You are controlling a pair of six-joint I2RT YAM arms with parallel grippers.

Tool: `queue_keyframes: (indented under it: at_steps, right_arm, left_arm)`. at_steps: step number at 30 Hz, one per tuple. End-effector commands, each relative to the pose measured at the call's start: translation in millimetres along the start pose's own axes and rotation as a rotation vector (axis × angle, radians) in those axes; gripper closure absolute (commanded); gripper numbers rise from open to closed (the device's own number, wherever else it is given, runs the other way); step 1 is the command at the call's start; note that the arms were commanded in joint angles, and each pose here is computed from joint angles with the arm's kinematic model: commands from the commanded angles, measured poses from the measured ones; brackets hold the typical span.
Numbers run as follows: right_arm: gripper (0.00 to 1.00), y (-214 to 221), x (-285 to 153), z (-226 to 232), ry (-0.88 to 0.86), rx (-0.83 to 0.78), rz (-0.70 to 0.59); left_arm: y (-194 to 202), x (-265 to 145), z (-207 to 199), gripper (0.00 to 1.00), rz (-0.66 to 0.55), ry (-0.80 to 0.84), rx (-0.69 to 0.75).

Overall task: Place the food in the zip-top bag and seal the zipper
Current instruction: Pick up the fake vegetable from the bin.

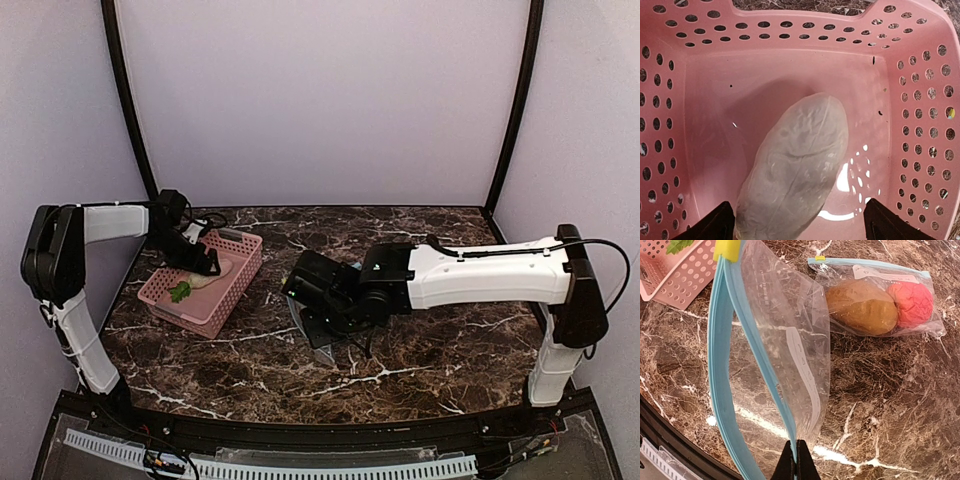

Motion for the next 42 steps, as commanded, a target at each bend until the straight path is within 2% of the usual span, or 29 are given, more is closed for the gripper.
queue_keyframes:
  at_steps: [1, 8, 16, 18, 28, 29, 32, 39, 42]
  right_arm:
    - [1.00, -5.5, 0.7, 7.5, -0.023, 0.008, -0.008]
    - [1.00, -5.6, -1.6, 6.8, -0.026, 0.020, -0.011]
    - [1.00, -6.1, -2.6, 5.8, -0.024, 0.024, -0.014]
    - [1.00, -6.2, -3.2, 5.4, -0.024, 0.026, -0.015]
    - [1.00, -9.3, -5.2, 5.3, -0.023, 0.029, -0.027]
    - [1.00, -10.1, -6.2, 4.9, -0.022, 0.029, -0.031]
    - [1.00, -12.4, -8.3, 3.2, -0.018, 0.024, -0.044]
    - [1.00, -17.1, -6.3, 3.5, -0.005, -0.005, -0.067]
    - [1.00, -20.2, -2.3, 4.8, 0.009, -0.016, -0.081]
  left_arm:
    - [9.4, 7.3, -4.5, 0.09, 0.019, 0.034, -0.001]
    - [8.1, 3.7, -38.9, 0.12, 0.021, 0.143, 0.012]
    - [23.6, 13.6, -16.1, 0.12, 0.146, -0.030, 0.000]
    - [25.0, 14.1, -13.2, 0.15, 0.156, -0.047, -0.004]
    - [24.9, 15.7, -15.4, 0.60, 0.161, -0.031, -0.029]
    - [22.2, 11.6, -15.0, 0.66, 0.147, -0.038, -0.031]
    - [11.2, -12.2, -14.1, 0.71, 0.079, -0.076, -0.039]
    - [-14.2, -104.5, -38.1, 0.72, -0.187, -0.076, -0.115]
    - [-10.6, -134.6, -76.1, 0.72, -0.248, 0.044, -0.165]
Point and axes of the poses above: each gripper's point midway between its finger pads, its own x axis out along the fingers, its own z axis along the line the jaws close on, y = z × x, the point moved 1 cm from there along -x, back along the fingers, and after that the axes turned 14 degrees about x, right-handed, at the moved point
